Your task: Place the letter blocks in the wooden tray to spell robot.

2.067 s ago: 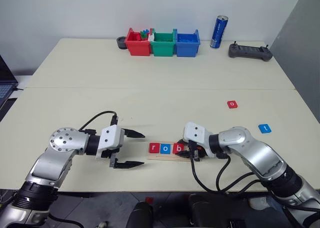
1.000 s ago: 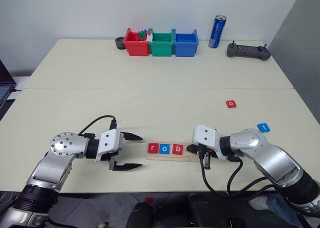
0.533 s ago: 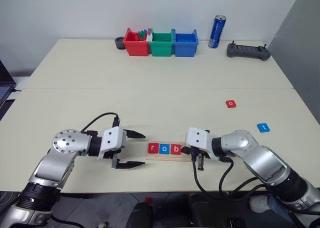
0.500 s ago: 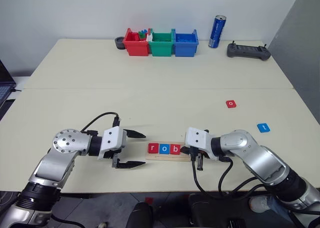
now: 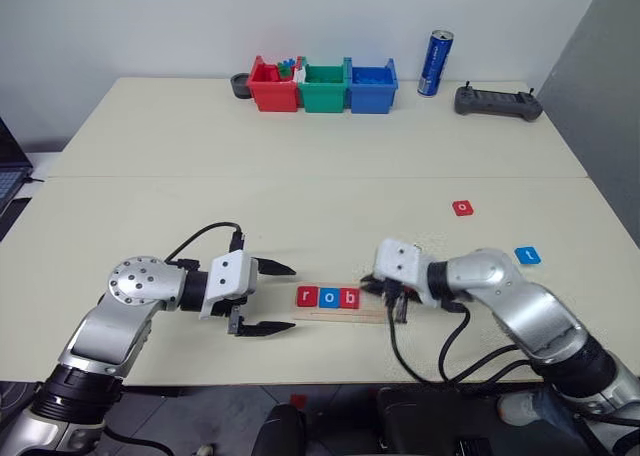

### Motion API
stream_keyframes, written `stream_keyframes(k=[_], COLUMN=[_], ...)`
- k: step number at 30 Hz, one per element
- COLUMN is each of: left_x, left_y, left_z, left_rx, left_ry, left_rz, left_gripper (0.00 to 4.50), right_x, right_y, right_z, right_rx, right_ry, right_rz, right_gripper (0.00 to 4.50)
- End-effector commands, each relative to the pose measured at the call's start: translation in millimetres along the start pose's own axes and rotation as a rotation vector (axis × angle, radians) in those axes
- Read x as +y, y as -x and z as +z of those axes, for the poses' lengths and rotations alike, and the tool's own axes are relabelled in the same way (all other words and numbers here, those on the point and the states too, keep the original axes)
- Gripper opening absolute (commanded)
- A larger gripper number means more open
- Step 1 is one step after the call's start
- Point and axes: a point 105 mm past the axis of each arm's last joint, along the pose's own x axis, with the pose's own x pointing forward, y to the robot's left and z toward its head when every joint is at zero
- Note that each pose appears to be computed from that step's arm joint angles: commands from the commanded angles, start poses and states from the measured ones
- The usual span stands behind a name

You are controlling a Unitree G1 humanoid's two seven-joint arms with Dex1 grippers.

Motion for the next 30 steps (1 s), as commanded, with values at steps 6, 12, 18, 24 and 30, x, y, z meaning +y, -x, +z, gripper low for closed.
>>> stream_keyframes(k=[6,12,18,24,30], left_x=[5,9,9,10,8], left_y=[2,5,5,5,5], left_z=[13,14,13,14,14], left_rx=[-0.05,-0.05,-0.039,-0.044,-0.043], left_ry=[-0.015,-0.014,-0.021,-0.027,-0.032], left_rz=[0.037,0.056,0.057,0.068,0.078], left_gripper=[4.5,4.5,4.5,4.5,4.5], right_x=[-55,-107,-140,-170,-168], right_y=[56,68,58,44,31], right_z=[-21,-48,-79,-109,-133], right_rx=[-0.137,-0.11,-0.061,-0.03,0.025], right_ry=[-0.323,-0.393,-0.465,-0.587,-0.742], right_rz=[-0.579,-0.928,-0.982,-1.002,-0.949], right_gripper=[3.86,4.47,4.47,4.47,4.09])
